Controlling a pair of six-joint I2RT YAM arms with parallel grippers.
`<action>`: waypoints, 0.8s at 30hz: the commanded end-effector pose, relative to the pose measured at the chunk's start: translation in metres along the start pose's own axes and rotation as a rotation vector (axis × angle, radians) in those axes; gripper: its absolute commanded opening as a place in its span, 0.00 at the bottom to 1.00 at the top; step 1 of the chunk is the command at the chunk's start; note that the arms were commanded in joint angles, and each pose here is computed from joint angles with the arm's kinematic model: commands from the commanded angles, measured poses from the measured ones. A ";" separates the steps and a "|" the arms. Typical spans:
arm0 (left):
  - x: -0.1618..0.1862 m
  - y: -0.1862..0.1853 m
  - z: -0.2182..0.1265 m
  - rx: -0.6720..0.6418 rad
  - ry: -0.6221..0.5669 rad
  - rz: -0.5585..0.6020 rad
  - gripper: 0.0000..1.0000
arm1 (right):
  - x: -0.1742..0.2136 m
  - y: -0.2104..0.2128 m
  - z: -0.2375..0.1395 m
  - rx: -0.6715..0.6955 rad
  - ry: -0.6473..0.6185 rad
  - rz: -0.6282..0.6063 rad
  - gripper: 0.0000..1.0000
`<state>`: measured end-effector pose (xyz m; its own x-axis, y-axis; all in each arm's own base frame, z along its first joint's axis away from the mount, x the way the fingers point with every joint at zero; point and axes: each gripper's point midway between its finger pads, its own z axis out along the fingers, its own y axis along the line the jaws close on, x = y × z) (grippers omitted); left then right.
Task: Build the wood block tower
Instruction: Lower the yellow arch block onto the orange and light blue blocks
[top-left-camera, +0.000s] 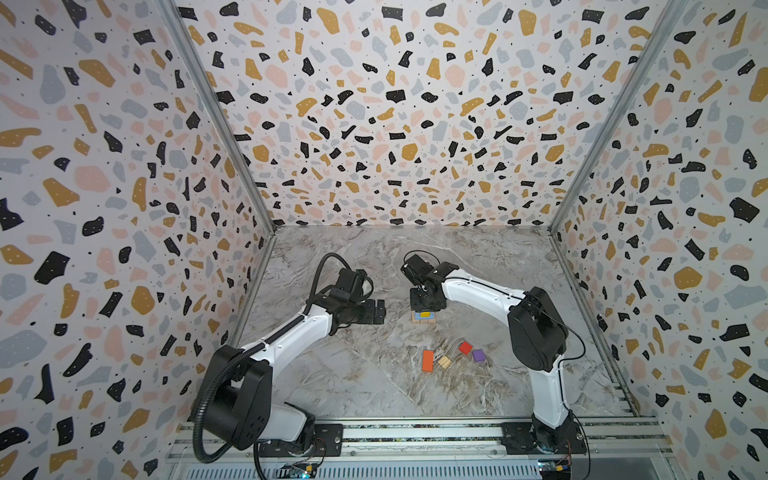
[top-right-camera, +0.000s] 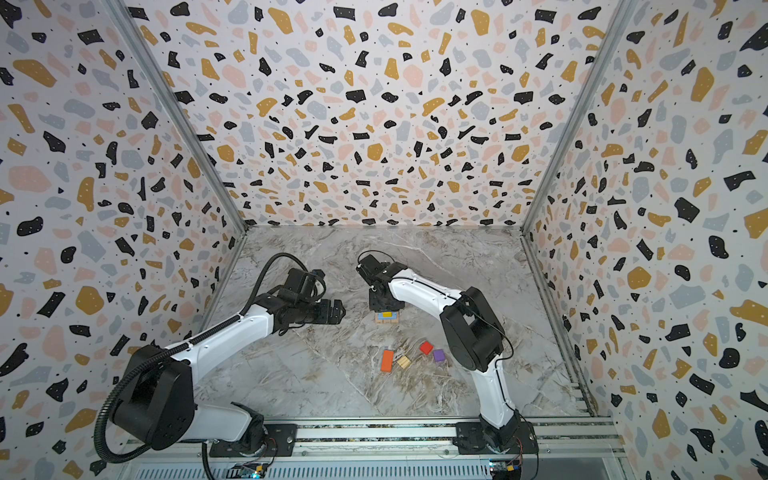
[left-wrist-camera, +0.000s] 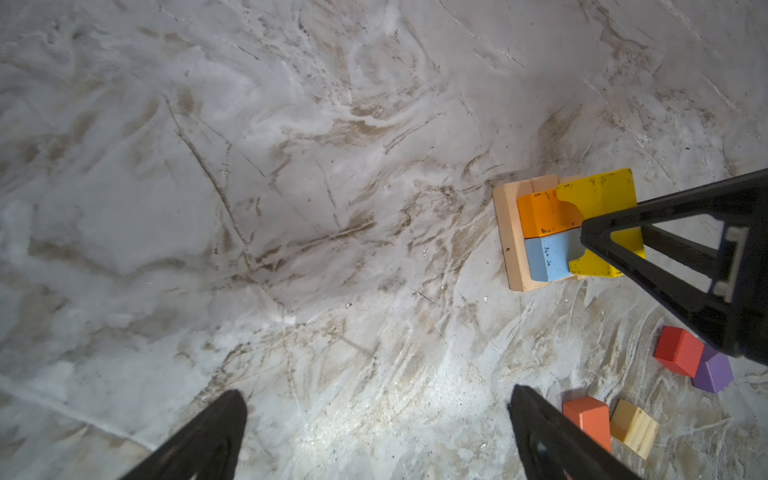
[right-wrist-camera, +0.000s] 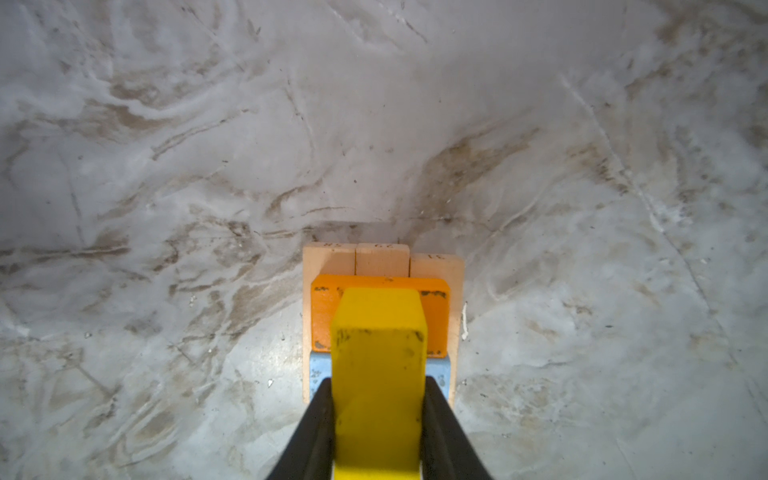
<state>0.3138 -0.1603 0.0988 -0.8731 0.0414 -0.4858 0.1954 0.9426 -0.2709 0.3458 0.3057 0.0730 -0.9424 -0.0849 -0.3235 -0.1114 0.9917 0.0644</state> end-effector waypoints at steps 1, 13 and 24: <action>-0.001 -0.001 -0.001 0.013 -0.009 0.017 1.00 | 0.002 -0.005 -0.007 0.027 -0.003 -0.005 0.29; -0.001 0.000 0.000 0.012 -0.008 0.015 1.00 | 0.003 -0.004 -0.007 0.025 -0.002 -0.012 0.36; -0.001 -0.001 0.000 0.014 -0.009 0.015 1.00 | -0.003 -0.005 -0.013 0.034 -0.028 -0.013 0.37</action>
<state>0.3137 -0.1607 0.0990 -0.8738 0.0405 -0.4847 0.1963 0.9411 -0.2752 0.3467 0.3049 0.0736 -0.9379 -0.0904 -0.3348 -0.1132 0.9924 0.0491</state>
